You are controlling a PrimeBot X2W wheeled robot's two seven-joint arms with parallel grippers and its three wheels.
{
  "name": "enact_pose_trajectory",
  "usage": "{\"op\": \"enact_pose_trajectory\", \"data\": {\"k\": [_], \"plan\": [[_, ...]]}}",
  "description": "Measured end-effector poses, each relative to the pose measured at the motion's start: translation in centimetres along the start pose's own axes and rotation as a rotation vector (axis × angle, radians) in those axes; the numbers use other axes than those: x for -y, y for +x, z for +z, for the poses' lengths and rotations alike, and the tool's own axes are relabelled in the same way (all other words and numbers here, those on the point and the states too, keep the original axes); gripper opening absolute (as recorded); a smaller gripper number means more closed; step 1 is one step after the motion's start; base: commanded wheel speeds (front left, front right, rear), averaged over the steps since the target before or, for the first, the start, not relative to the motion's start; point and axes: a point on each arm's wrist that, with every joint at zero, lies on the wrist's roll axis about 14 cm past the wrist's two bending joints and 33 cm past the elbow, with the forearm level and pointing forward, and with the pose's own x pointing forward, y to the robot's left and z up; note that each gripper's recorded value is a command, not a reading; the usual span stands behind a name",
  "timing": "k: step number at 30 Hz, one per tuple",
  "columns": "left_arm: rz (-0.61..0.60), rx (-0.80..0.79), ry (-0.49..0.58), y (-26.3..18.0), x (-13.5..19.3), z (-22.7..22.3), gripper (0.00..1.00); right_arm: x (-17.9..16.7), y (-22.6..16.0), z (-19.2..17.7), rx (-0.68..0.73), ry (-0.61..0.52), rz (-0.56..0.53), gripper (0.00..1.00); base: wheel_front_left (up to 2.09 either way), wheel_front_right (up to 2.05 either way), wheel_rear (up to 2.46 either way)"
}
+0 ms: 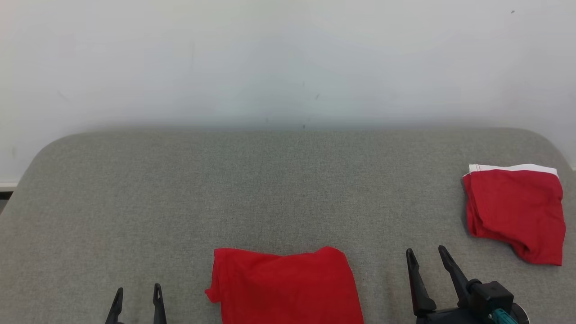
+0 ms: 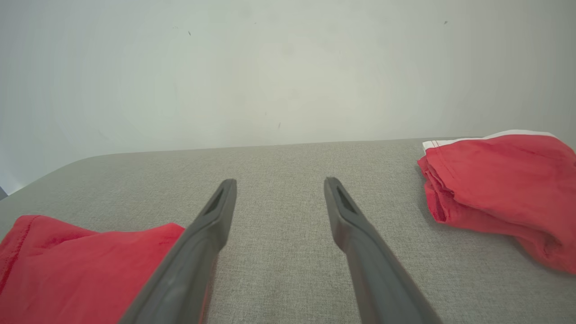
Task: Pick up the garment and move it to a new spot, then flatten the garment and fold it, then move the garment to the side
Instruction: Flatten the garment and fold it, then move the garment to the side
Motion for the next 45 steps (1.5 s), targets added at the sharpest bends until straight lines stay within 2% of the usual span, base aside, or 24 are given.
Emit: {"op": "enact_pose_trajectory", "data": {"k": [18,29,34,45], "plan": [[0.003,0.006,-0.008,-0.9,-0.4,0.1,1.00,-0.6,-1.1,-0.5,-0.013,0.009,0.002,1.00,0.00,0.00,0.00],[-0.029,-0.043,-0.025,-1.2,0.8,-1.4,1.00,-4.7,-0.8,-5.5,-0.177,0.118,0.108,1.00,0.00,0.00,0.00],[-0.035,-0.073,-0.030,-1.6,1.0,-2.3,1.00,-6.4,-1.0,-8.7,-0.298,0.170,0.147,1.00,0.00,0.00,0.00],[-0.011,-0.098,-0.028,-1.8,0.3,-3.1,1.00,-7.9,-0.4,-12.5,-0.465,0.194,0.182,1.00,0.00,0.00,0.00]]}}
